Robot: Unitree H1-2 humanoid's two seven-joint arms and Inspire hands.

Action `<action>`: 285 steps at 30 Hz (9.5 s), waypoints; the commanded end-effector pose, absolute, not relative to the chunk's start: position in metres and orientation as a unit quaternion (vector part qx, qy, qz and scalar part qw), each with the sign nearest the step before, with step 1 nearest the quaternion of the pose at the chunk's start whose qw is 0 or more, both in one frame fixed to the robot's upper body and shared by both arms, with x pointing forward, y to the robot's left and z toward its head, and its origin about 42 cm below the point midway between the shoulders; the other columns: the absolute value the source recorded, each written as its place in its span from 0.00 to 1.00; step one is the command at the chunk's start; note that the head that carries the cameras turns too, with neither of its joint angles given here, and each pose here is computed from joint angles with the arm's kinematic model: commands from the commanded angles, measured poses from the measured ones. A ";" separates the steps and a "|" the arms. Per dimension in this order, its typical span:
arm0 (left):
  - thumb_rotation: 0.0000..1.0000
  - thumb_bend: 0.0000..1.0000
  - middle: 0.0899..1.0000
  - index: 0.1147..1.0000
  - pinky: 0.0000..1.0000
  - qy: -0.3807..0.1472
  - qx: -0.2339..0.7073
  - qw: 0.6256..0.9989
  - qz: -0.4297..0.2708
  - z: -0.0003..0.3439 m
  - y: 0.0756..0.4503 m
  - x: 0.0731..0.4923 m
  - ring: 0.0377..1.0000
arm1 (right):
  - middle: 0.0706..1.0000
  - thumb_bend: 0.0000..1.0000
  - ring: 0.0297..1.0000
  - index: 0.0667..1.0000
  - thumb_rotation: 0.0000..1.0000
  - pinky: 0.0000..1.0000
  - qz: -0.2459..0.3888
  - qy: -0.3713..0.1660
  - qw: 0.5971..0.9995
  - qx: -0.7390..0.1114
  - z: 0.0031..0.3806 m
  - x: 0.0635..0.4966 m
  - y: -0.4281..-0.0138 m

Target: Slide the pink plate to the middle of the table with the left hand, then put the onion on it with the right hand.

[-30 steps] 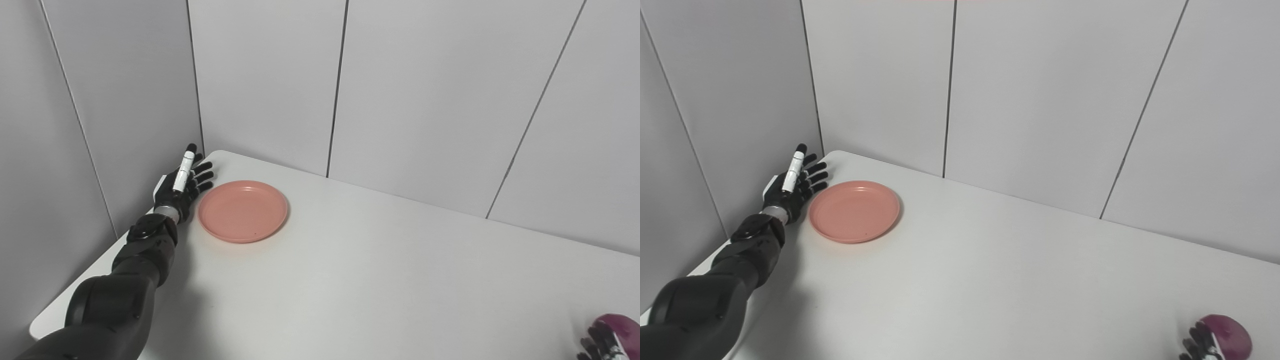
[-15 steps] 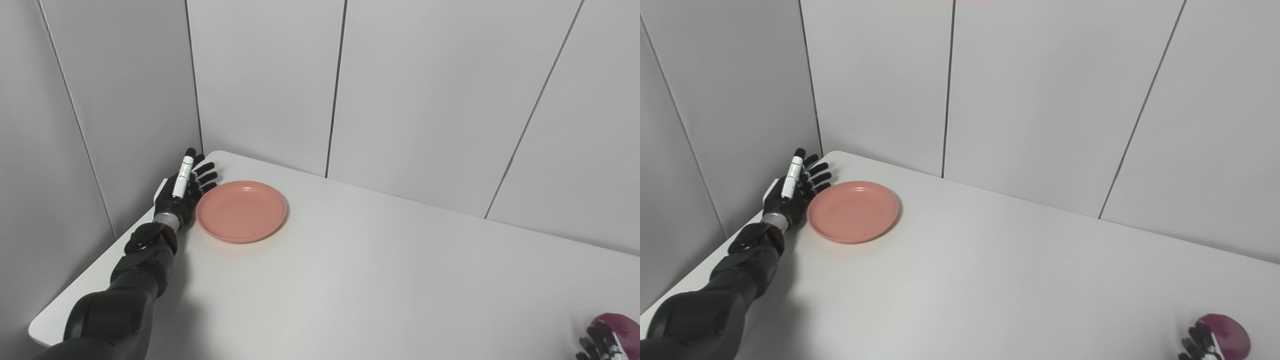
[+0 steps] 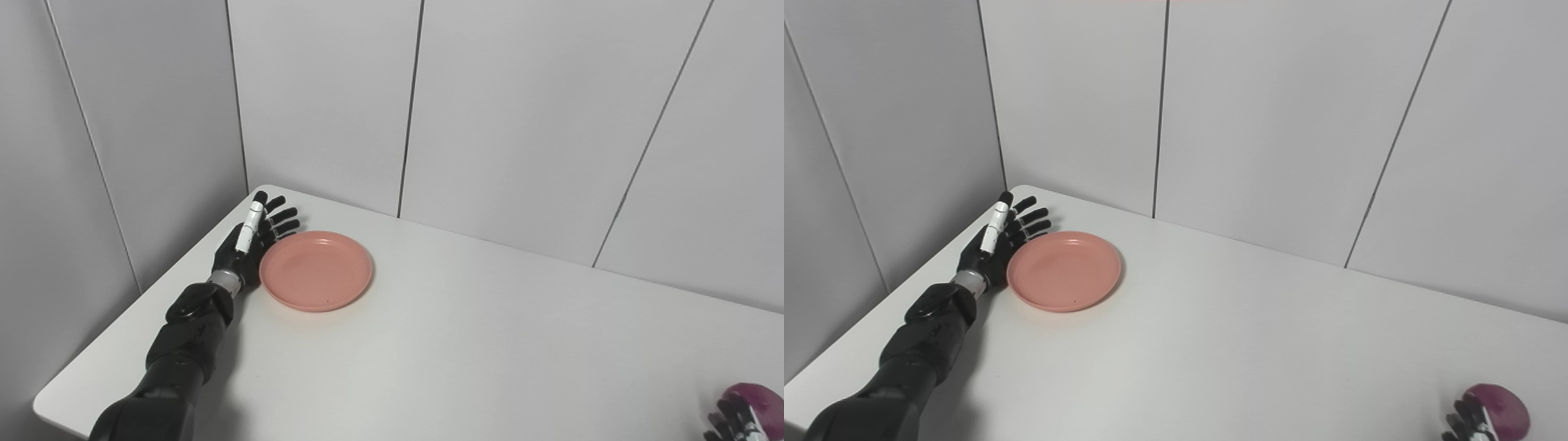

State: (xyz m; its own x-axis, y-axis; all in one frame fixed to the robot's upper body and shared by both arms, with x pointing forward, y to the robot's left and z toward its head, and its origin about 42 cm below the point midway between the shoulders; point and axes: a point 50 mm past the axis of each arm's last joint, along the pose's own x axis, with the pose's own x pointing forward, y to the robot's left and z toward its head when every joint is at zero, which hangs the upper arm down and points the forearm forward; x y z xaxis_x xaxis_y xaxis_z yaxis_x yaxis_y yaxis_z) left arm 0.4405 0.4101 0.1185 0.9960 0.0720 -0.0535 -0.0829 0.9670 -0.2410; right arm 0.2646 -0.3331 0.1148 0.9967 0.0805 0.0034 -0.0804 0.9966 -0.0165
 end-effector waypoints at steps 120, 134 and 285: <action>0.81 0.69 0.79 0.91 0.79 0.160 -0.110 0.970 -0.150 0.096 0.146 0.380 0.78 | 0.98 0.86 0.96 0.96 0.90 0.95 0.060 -0.016 0.997 -0.036 0.116 0.264 -0.277; 0.81 0.68 0.80 0.95 0.81 0.165 -0.115 0.968 -0.153 0.093 0.150 0.386 0.80 | 0.89 0.86 0.88 0.96 0.84 0.81 0.067 -0.136 0.976 -0.158 0.175 0.268 -0.272; 0.84 0.61 0.89 1.00 0.91 0.170 -0.174 0.952 -0.184 0.081 0.159 0.388 0.88 | 0.33 0.50 0.28 0.44 0.16 0.24 0.048 0.043 0.779 -0.624 0.150 0.396 -0.415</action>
